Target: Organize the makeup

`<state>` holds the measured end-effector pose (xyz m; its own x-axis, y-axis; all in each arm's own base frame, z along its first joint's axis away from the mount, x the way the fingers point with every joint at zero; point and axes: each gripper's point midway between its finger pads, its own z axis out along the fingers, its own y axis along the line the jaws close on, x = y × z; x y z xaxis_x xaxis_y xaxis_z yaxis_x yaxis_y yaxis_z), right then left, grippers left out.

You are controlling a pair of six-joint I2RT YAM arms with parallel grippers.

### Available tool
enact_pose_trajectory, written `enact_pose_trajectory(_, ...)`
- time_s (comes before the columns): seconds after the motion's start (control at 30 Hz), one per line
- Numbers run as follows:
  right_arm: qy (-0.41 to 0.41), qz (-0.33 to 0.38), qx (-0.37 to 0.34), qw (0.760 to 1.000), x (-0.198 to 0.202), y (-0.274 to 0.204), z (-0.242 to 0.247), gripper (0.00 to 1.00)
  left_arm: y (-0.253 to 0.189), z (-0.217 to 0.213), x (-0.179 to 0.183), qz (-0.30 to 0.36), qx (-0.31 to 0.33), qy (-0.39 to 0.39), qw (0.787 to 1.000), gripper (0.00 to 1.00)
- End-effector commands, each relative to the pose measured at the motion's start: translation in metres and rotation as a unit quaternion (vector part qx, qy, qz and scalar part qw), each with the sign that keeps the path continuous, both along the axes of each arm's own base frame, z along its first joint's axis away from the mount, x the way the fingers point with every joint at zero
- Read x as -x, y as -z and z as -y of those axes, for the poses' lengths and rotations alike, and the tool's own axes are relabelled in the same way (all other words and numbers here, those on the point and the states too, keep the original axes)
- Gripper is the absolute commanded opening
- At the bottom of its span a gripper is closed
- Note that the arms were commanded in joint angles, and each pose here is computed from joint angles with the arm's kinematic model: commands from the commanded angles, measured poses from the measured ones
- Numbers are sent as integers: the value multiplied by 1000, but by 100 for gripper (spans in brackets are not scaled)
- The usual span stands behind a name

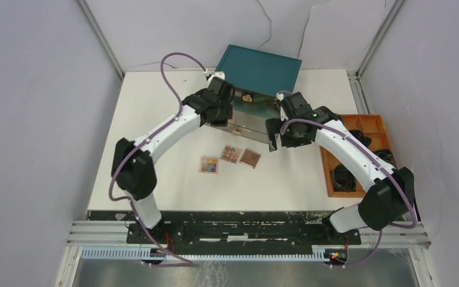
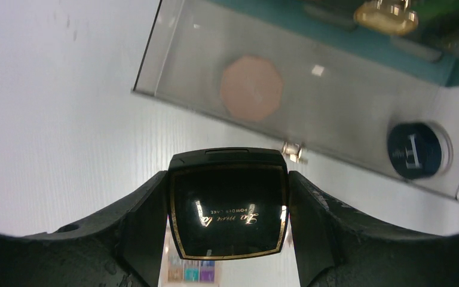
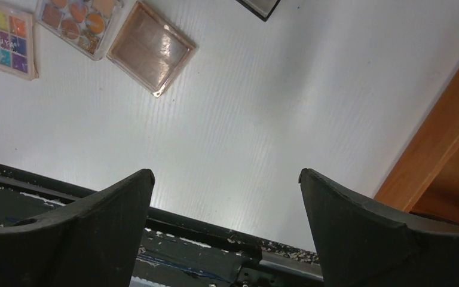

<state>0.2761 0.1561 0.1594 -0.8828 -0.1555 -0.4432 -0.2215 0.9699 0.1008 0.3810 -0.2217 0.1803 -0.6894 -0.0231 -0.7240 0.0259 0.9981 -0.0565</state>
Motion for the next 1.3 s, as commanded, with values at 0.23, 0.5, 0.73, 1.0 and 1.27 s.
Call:
enact_pose_trajectory(0.23, 2, -9, -47, 999, 4, 18, -20, 100, 15, 37, -129, 38, -1, 66, 997, 20)
enact_pose_trajectory(0.5, -2, -12, -60, 998, -7, 22, -42, 100, 54, 15, -172, 25, -4, 60, 998, 69)
enact_pose_trajectory(0.73, 13, -25, -79, 996, -26, 41, -82, 100, 38, -13, -172, 31, -9, 43, 999, 95)
enact_pose_trajectory(1.0, 81, -14, -75, 994, -46, 65, -106, 100, -30, -24, -140, 72, 12, 50, 996, 99)
enact_pose_trajectory(1.27, 150, -33, -40, 987, -29, 105, -124, 100, -80, -45, -73, 96, 31, 72, 992, 99)
